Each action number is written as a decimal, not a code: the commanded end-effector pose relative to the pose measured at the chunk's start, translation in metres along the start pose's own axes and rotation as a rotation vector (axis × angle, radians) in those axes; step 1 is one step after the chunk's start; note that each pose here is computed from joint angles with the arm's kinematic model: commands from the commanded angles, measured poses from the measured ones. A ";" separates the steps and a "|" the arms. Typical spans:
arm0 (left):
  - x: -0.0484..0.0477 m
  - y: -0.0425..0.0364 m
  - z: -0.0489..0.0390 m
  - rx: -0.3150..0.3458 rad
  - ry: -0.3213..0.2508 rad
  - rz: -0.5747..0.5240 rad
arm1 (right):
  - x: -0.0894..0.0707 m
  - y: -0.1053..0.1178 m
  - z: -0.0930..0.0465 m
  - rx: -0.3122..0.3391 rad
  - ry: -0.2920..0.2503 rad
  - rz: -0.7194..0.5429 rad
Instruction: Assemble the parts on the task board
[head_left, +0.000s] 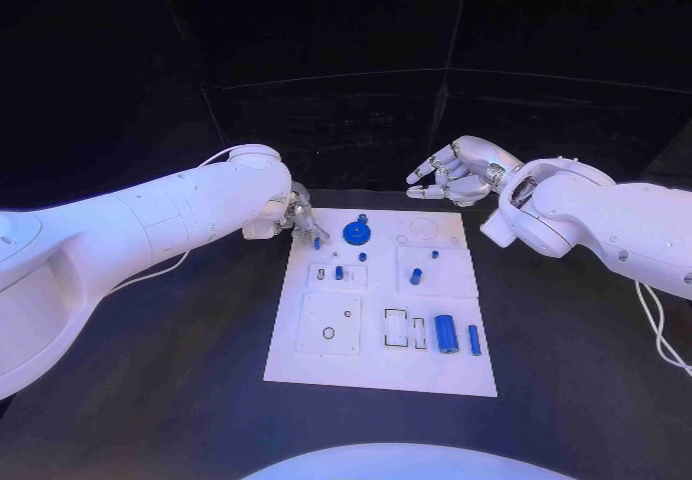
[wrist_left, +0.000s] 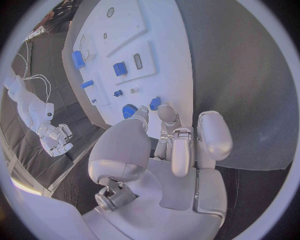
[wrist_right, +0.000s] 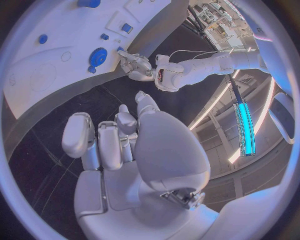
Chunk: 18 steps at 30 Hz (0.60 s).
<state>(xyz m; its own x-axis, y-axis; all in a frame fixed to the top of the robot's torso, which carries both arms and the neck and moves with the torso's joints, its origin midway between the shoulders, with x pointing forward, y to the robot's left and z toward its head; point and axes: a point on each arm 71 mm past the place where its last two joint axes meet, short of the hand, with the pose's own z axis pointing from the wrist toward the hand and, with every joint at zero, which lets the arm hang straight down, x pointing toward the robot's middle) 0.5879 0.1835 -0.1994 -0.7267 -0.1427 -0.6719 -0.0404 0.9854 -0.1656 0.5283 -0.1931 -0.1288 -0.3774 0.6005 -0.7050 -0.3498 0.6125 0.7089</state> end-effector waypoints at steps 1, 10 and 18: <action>0.0001 -0.0022 -0.0004 0.010 0.008 0.016 | 0.000 0.001 0.001 -0.006 0.005 -0.002; 0.0008 -0.0046 -0.0005 0.021 0.011 0.019 | 0.000 0.001 0.001 -0.004 0.008 -0.001; 0.0012 -0.0066 -0.0004 0.029 0.012 0.021 | 0.001 0.001 0.002 -0.003 0.013 -0.001</action>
<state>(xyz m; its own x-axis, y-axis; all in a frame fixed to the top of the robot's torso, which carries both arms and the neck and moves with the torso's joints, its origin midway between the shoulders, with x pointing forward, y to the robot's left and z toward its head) 0.5872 0.1787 -0.1995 -0.7313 -0.1338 -0.6688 -0.0240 0.9850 -0.1709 0.5294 -0.1912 -0.1294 -0.3819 0.5979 -0.7048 -0.3491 0.6128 0.7090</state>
